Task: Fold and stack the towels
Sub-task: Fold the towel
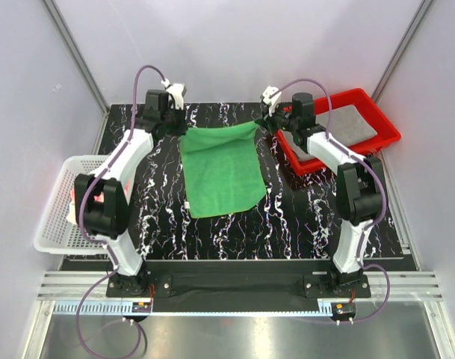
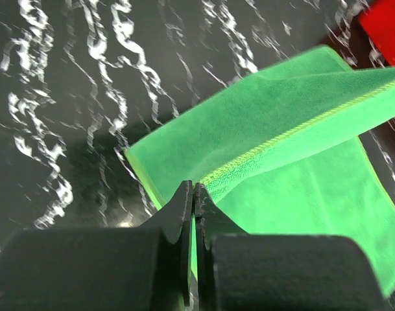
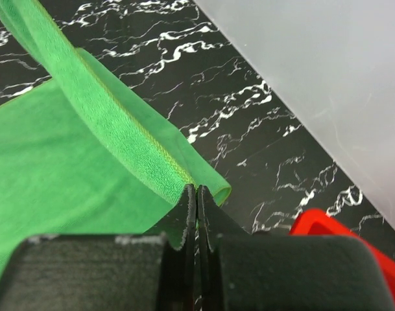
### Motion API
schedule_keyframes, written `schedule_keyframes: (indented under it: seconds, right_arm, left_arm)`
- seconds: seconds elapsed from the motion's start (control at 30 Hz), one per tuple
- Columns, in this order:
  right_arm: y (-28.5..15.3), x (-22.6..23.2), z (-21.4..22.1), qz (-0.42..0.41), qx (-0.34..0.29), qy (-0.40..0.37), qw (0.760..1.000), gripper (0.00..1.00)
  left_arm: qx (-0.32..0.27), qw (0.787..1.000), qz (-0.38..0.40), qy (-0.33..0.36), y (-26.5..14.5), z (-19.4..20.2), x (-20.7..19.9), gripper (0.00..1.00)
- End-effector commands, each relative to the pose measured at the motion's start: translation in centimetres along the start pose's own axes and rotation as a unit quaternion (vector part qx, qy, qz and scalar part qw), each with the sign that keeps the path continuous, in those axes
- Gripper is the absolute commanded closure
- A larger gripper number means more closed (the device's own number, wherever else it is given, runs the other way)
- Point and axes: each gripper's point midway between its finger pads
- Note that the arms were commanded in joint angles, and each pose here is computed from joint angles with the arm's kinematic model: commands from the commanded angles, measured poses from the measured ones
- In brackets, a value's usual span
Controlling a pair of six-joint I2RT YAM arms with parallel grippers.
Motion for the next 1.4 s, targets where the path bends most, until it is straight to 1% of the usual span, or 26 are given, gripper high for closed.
schedule_keyframes:
  seconds: [0.0,0.07,0.13,0.2,0.3,0.43,0.53,0.6,0.73,0.83,0.9,0.93,1.03,1.13,1.17,1.2,1.23,1.27,1.3,1.33,1.37]
  right_arm:
    - [-2.7,-0.2,-2.0,0.016,0.001,-0.013,1.000,1.00]
    - [-3.1,1.3,-0.5,0.003,0.023,0.010,1.000,1.00]
    - [-3.4,2.6,0.7,-0.007,0.038,0.041,0.998,1.00]
    - [-4.1,4.4,1.5,-0.015,0.051,0.054,0.997,1.00]
    - [-5.2,6.1,2.2,-0.013,0.059,0.054,0.997,1.00]
    - [-6.6,8.1,3.7,-0.027,0.093,0.074,0.993,1.00]
    - [-7.5,9.4,4.5,-0.034,0.109,0.078,0.990,1.00]
    - [-8.1,9.2,4.3,-0.027,0.110,0.071,0.991,1.00]
    - [-9.0,10.8,4.9,-0.040,0.126,0.083,0.988,1.00]
    - [-9.3,11.7,5.0,-0.043,0.130,0.081,0.987,1.00]
    - [-9.5,12.0,5.4,-0.042,0.141,0.085,0.986,1.00]
    - [-9.6,12.6,5.9,-0.048,0.150,0.091,0.983,1.00]
    - [-9.9,13.9,7.1,-0.059,0.174,0.107,0.977,0.99]
    - [-10.6,14.7,7.8,-0.060,0.199,0.109,0.972,0.93]
    - [-11.0,14.5,7.9,-0.053,0.209,0.102,0.971,0.89]
    - [-11.8,15.7,8.3,-0.070,0.235,0.106,0.964,0.82]
    - [-11.8,15.1,7.4,-0.068,0.238,0.098,0.964,0.73]
    - [-12.1,15.0,7.0,-0.069,0.242,0.096,0.963,0.69]
    - [-12.3,15.0,6.6,-0.072,0.245,0.098,0.962,0.66]
    - [-12.7,15.2,6.2,-0.078,0.248,0.102,0.960,0.62]
    - [-12.8,15.2,5.3,-0.081,0.236,0.099,0.963,0.60]
  left_arm:
    - [0.002,1.000,-0.006,0.016,-2.2,1.2,-1.5,1.00]
    - [0.026,0.999,-0.001,0.020,-2.3,3.0,-2.1,1.00]
    - [0.051,0.999,-0.005,0.011,-2.4,5.1,-2.1,1.00]
    - [0.073,0.997,-0.022,0.005,-2.5,7.3,-1.4,1.00]
    - [0.071,0.996,-0.048,0.021,-3.3,7.9,-1.4,1.00]
    - [0.102,0.993,-0.057,0.014,-4.2,9.8,-1.3,1.00]
    - [0.108,0.991,-0.074,0.018,-5.2,10.9,-0.9,1.00]
    - [0.094,0.993,-0.069,0.020,-5.9,10.4,-1.5,1.00]
    - [0.086,0.994,-0.064,0.024,-6.9,10.4,-2.5,1.00]
    - [0.075,0.994,-0.078,0.032,-7.7,10.3,-2.5,1.00]
    - [0.074,0.990,-0.111,0.042,-7.9,10.9,-1.6,1.00]
    - [0.085,0.988,-0.120,0.049,-8.0,11.6,-1.5,1.00]
    - [0.120,0.984,-0.125,0.038,-7.6,14.2,-1.1,1.00]
    - [0.154,0.984,-0.087,0.011,-7.6,16.8,-2.5,1.00]
    - [0.166,0.984,-0.064,-0.002,-7.6,17.5,-3.5,0.99]
    - [0.172,0.984,-0.053,-0.007,-7.7,18.0,-4.1,0.96]
    - [0.187,0.981,-0.052,-0.007,-7.9,18.9,-4.4,0.92]
    - [0.202,0.978,-0.042,-0.010,-8.2,19.7,-4.8,0.72]
    - [0.209,0.977,-0.047,-0.010,-8.4,20.0,-4.7,0.63]
    - [0.227,0.972,-0.055,-0.009,-9.0,20.7,-4.5,0.61]
    - [0.229,0.972,-0.047,-0.010,-9.3,20.4,-4.9,0.62]
Point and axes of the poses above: each gripper's point midway between its finger pads, its own y axis out along the fingers, its own x axis along the line the jaws close on, z = x × y, and after that the axes turned 8 degrees about -y, right-handed
